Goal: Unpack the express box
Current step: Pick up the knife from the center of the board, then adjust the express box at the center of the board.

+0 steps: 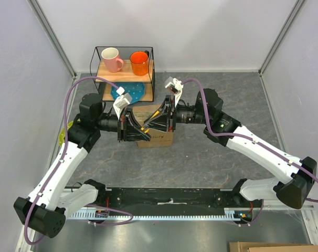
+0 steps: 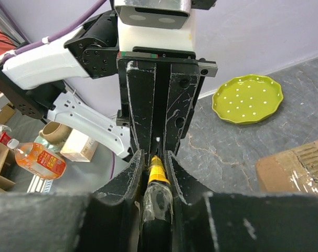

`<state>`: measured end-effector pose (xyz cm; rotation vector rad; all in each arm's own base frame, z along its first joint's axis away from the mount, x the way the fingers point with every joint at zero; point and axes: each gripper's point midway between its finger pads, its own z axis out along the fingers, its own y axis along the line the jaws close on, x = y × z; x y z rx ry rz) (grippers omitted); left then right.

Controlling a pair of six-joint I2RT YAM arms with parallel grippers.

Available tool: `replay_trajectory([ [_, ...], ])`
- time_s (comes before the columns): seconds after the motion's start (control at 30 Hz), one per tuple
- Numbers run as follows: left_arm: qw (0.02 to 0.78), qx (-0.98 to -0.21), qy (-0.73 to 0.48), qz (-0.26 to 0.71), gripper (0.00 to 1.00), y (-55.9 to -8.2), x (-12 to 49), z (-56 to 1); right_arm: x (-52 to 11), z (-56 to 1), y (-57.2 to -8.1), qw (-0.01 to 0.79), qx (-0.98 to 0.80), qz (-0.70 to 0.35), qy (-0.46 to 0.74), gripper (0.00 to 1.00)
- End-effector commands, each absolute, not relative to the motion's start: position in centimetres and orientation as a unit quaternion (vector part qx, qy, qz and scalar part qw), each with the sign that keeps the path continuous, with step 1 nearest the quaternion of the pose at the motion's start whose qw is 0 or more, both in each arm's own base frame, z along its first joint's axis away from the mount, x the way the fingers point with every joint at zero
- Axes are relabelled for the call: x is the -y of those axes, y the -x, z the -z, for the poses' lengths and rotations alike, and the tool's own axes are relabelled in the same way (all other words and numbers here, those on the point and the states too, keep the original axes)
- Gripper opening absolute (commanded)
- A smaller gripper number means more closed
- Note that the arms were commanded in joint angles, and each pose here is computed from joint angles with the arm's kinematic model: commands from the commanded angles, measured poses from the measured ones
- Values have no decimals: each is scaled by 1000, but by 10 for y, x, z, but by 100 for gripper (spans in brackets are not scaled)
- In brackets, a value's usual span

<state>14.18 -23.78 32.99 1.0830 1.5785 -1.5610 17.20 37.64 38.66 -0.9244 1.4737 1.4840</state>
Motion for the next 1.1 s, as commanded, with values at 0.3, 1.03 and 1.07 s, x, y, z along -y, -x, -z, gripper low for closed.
replay_trajectory([
  [0.3,351,-645,-402,547,76,-157,229,-349,-353,-395,-188,490,-610,-519,345,0],
  [1.03,369,-846,-268,277,88,-254,145,-225,-249,-367,-362,702,-697,-55,132,0],
  [1.07,366,-846,-267,280,89,-255,147,-223,-248,-363,-368,703,-697,-44,130,0],
])
